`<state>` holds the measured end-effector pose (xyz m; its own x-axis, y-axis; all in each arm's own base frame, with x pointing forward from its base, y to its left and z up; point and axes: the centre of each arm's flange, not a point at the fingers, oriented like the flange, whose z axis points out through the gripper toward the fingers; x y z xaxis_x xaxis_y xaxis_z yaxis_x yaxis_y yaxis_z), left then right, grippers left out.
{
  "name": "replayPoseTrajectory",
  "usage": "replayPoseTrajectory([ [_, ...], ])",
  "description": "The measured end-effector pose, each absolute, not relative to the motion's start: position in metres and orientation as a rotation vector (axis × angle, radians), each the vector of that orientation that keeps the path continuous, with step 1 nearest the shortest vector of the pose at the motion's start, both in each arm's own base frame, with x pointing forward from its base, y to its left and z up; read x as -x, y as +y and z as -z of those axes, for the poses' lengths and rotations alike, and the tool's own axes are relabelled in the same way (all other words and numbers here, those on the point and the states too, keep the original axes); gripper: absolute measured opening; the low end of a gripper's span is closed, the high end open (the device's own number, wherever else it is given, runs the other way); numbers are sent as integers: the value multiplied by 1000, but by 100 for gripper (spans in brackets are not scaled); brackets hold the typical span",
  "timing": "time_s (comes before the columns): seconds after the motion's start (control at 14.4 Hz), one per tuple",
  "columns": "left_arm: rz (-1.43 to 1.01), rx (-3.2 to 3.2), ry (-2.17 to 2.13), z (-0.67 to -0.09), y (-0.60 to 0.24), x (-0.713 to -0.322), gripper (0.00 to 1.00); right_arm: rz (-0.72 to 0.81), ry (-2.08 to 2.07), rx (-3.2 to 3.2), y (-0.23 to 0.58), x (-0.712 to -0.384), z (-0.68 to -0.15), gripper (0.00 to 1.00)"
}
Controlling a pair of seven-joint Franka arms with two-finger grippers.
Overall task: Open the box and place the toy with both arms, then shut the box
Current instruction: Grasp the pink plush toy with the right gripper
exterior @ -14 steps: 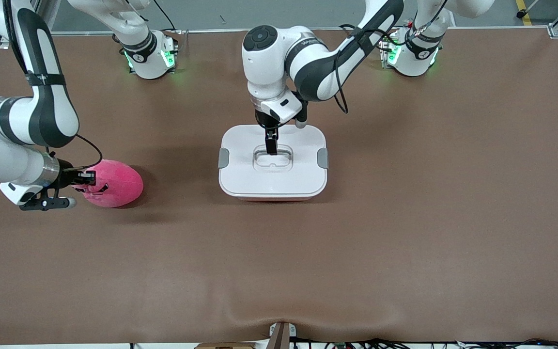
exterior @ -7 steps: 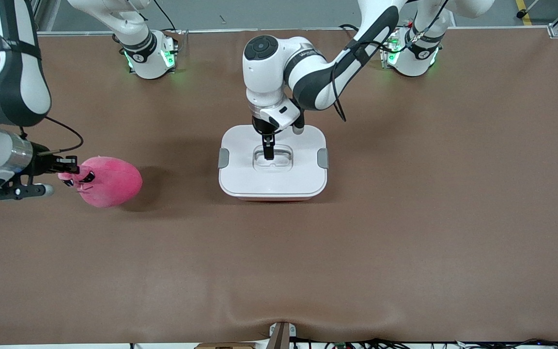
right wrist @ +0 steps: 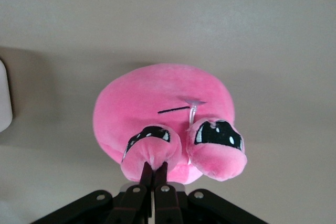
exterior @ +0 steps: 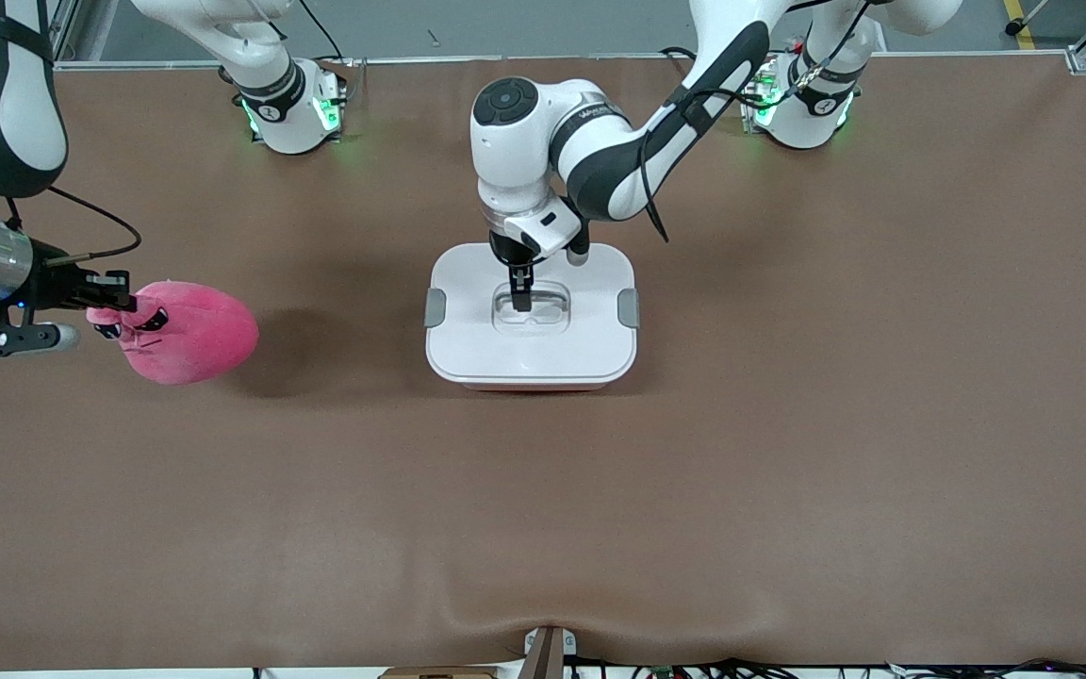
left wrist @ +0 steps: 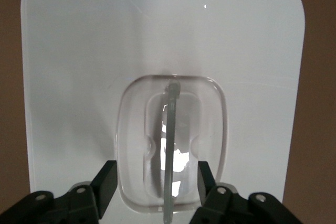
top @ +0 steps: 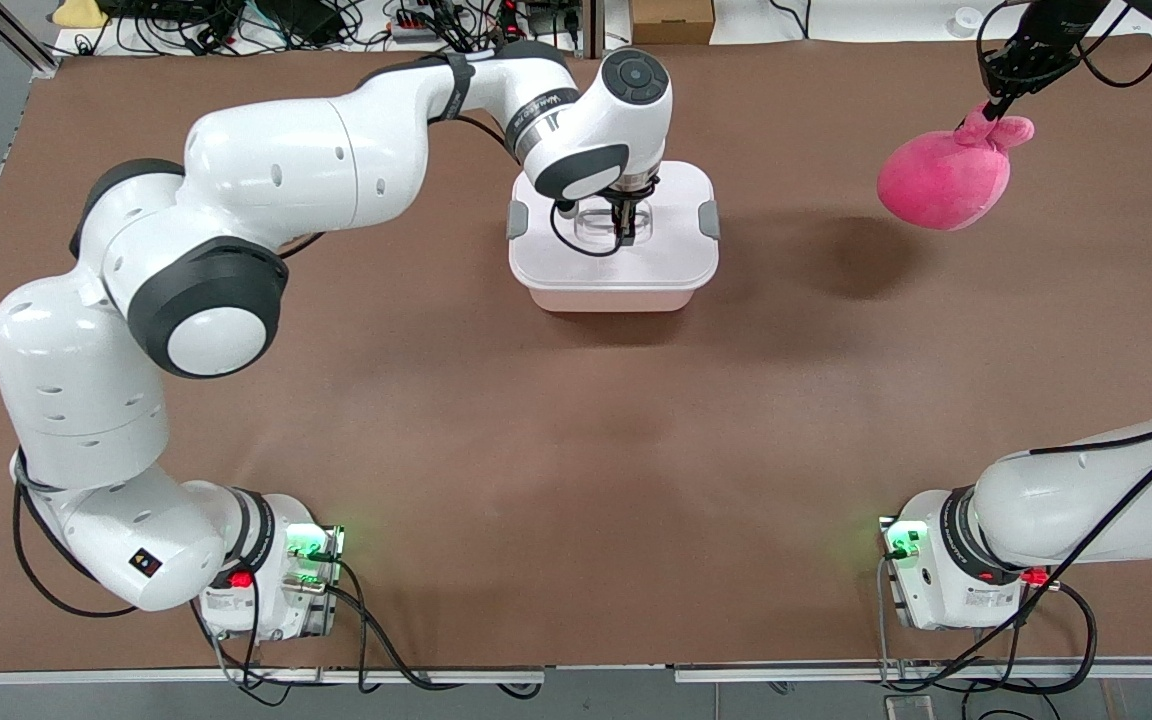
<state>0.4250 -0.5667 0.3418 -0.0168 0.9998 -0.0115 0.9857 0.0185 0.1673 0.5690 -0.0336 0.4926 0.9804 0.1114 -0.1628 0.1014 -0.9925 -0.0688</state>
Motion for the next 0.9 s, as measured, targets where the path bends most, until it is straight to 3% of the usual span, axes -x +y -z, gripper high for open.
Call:
replayPoseTrajectory([
  [0.07,-168,-2113,2149,-339,-567,-425,65,-255,-176,3065,-33,-568,-495,3],
  [0.28,-176,-2113,2141,-339,-567,-426,38,-243,-209,3056,-32,-567,-499,3],
  [0.42,-181,-2113,2136,-340,-568,-427,33,-241,-213,3029,-28,-567,-499,3],
  [0.49,-183,-2113,2134,-340,-568,-427,21,-249,-212,3010,-25,-566,-498,3],
  [0.69,-187,-2110,2132,-341,-567,-428,11,-250,-213,2988,-21,-565,-498,3],
  [0.9,-197,-2110,2122,-343,-567,-430,7,-251,-222,2985,-19,-565,-498,3],
])
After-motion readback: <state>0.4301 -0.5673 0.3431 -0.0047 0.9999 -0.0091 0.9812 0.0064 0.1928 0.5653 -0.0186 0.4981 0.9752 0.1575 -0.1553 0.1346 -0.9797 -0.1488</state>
